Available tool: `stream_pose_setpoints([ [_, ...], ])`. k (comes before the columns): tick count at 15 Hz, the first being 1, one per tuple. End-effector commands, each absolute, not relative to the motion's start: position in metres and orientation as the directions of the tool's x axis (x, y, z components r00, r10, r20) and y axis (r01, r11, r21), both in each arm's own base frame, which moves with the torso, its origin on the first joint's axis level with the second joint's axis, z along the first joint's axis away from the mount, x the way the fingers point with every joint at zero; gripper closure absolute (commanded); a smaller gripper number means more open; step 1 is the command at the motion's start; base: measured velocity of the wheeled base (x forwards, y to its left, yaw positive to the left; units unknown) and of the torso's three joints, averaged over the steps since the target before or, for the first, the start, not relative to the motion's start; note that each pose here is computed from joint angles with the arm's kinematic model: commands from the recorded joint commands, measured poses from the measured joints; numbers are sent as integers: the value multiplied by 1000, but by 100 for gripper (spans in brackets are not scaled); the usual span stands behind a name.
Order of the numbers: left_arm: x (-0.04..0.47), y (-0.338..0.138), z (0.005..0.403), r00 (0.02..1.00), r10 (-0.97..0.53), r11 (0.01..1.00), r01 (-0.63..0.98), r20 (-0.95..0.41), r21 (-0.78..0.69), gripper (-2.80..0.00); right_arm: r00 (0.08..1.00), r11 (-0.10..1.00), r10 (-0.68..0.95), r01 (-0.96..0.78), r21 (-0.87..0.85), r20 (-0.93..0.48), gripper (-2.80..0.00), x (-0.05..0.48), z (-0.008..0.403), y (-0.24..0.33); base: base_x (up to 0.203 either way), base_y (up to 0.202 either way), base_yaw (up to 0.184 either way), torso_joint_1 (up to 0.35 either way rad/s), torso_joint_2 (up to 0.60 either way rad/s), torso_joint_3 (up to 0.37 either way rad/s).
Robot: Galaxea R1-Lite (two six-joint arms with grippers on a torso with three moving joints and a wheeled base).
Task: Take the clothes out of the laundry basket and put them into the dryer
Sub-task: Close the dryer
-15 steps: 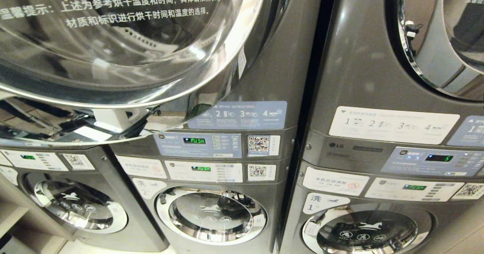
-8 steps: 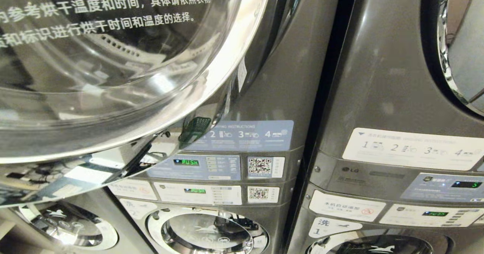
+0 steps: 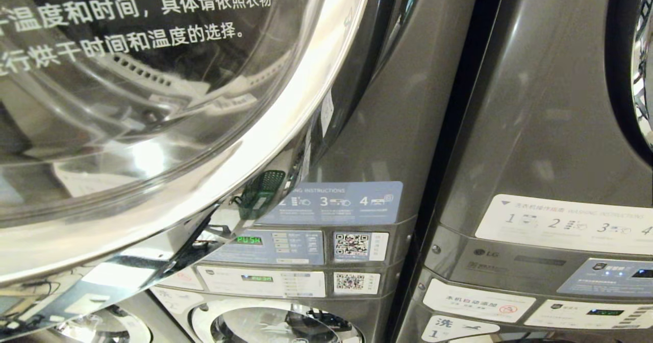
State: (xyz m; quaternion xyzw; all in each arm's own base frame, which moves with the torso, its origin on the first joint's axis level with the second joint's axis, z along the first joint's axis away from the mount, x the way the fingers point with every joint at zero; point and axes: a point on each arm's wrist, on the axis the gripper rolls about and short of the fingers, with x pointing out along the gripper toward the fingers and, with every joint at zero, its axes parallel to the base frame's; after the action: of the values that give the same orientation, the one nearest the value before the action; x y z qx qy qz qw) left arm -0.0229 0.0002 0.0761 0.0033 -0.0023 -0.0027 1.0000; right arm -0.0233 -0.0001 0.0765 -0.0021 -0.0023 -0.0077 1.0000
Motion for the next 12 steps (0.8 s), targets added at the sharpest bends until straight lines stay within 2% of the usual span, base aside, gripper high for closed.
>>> stream_pose_setpoints([
  [1, -23, 0, 78, 1000, -2, 999, 2, 18, 35, 0, 1000, 1000, -15, 15, -7, 1, 0, -23, 76, 0, 0, 0, 0, 0, 0, 0],
  [3, -26, 1, 96, 983, 29, 995, -46, 181, 90, 0, 1000, 1000, -14, 14, -10, -6, 0, -23, 76, 0, 0, 0, 0, 0, 0, 0],
  [6, -46, 3, 146, 854, 133, 971, -213, 503, 106, 0, 998, 1000, -11, 10, -11, -60, 0, -23, 76, 0, 0, 0, 0, 0, 0, 0],
  [8, -57, 4, 163, 807, 146, 959, -257, 572, 117, 0, 997, 1000, -10, 10, -11, -77, 0, -22, 77, 0, 0, 0, 0, 0, 0, 0],
  [12, -71, 7, 181, 756, 263, 920, -383, 599, 80, 0, 995, 1000, -9, 8, -11, -100, 0, -20, 77, 0, 0, 0, 0, 0, 0, 0],
])
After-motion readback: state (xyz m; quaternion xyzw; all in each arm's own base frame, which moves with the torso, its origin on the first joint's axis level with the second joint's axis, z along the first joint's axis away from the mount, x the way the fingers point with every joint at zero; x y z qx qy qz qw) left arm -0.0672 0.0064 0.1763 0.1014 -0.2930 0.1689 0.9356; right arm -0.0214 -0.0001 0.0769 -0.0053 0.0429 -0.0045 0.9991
